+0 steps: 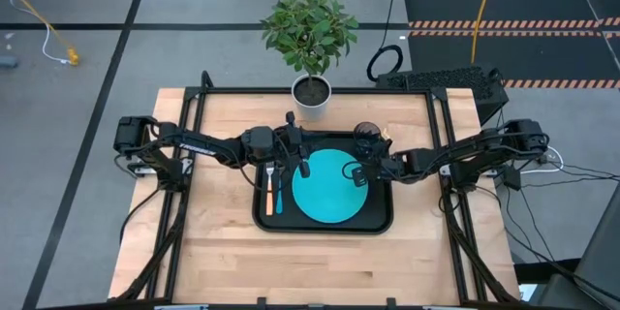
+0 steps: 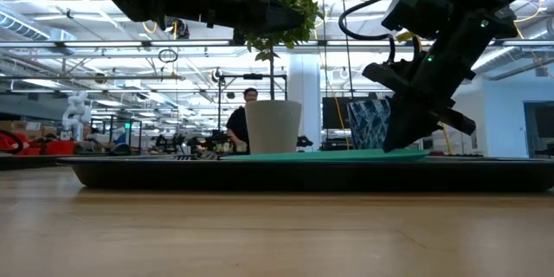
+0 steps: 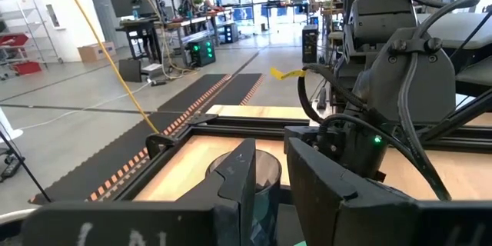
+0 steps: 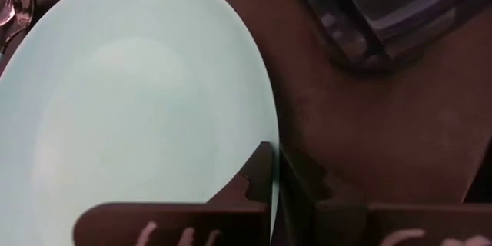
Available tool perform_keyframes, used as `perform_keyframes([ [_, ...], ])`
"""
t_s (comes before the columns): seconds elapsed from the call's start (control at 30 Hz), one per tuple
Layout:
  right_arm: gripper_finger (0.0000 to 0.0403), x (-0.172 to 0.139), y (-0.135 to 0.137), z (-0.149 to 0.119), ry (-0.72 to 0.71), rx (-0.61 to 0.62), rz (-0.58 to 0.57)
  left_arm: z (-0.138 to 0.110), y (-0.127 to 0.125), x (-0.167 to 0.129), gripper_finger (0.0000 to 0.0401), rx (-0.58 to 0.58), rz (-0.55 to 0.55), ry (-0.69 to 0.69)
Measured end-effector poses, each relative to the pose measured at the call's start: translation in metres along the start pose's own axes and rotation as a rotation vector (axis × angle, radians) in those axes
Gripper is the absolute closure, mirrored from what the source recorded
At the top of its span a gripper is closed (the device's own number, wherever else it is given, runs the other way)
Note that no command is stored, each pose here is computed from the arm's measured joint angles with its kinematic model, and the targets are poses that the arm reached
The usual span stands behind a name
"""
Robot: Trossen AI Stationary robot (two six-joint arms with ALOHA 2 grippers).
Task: Pick and place plate/cup/fork/spoon on tray
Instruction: Adjust the blue plate on the black tray
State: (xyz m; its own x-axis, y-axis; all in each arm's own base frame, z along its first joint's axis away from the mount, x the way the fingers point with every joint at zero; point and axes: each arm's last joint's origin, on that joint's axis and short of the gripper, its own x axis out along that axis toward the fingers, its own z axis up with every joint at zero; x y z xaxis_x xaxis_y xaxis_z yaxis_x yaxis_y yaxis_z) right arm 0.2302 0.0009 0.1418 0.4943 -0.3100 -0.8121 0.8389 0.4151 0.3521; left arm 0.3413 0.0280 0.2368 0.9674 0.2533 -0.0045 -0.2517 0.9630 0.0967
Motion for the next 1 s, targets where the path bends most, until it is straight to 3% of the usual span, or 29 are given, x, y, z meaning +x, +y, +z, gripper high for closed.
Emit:
perform_keyframes([
  [0.77, 0.0358, 0.0, 0.0007, -0.0014, 0.048, 0.009, 0.021, 0.0, 0.0001, 0.0, 0.032, 0.003, 0.0, 0.0],
  [1.0, 0.0319, -0.0003, 0.0014, -0.0016, 0.046, -0.015, 0.029, 0.0001, 0.0003, 0.0001, 0.032, 0.002, 0.001, 0.0],
])
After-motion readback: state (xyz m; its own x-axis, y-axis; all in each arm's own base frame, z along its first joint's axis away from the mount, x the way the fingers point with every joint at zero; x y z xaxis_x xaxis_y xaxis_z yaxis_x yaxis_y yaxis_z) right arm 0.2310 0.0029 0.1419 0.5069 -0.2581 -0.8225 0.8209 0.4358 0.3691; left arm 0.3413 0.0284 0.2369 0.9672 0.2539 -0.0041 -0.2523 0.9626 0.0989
